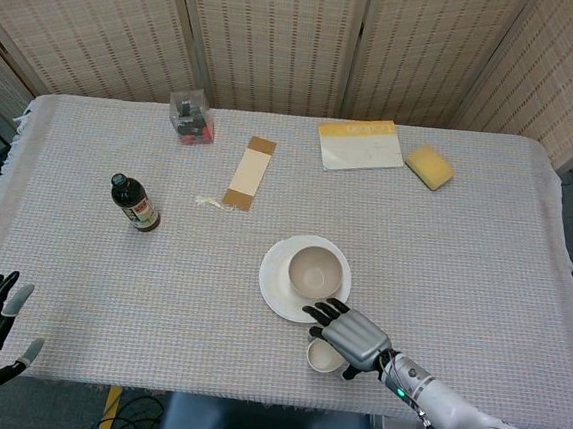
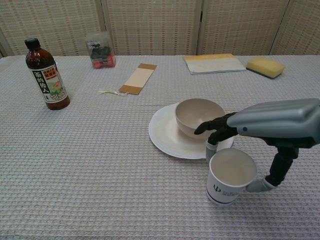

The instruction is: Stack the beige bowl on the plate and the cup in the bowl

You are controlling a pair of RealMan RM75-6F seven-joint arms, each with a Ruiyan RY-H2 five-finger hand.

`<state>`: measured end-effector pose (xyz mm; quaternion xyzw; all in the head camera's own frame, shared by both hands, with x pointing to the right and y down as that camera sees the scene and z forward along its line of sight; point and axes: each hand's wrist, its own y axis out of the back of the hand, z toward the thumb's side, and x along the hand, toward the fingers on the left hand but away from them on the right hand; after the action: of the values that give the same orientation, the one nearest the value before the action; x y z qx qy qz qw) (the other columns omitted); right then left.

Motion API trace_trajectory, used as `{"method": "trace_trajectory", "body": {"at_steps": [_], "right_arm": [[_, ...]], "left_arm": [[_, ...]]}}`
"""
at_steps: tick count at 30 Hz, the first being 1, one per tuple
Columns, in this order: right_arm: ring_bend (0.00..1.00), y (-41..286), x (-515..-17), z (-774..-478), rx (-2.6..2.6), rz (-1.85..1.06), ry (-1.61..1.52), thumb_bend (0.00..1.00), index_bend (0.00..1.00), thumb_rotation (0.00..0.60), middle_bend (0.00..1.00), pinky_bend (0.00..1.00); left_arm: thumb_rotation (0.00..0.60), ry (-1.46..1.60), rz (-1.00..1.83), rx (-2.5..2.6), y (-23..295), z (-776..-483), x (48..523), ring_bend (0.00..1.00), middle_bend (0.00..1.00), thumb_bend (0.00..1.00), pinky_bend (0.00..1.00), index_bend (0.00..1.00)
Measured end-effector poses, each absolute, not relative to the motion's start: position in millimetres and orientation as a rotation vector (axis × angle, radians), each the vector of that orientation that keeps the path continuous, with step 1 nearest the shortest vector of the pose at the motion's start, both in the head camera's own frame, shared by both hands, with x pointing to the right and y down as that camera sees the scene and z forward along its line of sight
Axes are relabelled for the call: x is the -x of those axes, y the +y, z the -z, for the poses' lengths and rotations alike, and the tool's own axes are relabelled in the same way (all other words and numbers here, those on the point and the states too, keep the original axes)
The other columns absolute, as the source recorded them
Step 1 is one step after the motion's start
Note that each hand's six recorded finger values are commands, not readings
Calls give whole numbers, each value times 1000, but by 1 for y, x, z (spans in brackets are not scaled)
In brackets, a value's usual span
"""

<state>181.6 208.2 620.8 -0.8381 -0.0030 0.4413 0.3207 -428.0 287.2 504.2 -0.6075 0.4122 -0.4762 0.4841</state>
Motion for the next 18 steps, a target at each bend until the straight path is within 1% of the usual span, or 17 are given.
{"method": "trace_trajectory", "body": {"at_steps": [5,12,18], "right_arm": [[0,196,-181,-606,2196,-1141,-75,264,341,600,14,0],[0,158,-177,-580,2186,-1113,-240,260,341,600,24,0],[0,128,-178,-583,2165,-1165,-328,255,341,600,24,0]], "left_arm": [[600,1000,1163,1482,287,-506,428,0,0,314,157,30],[600,992,1169,1487,287,-509,426,0,0,314,157,30],[600,997,1167,1484,286,-508,427,0,0,314,157,30]]}}
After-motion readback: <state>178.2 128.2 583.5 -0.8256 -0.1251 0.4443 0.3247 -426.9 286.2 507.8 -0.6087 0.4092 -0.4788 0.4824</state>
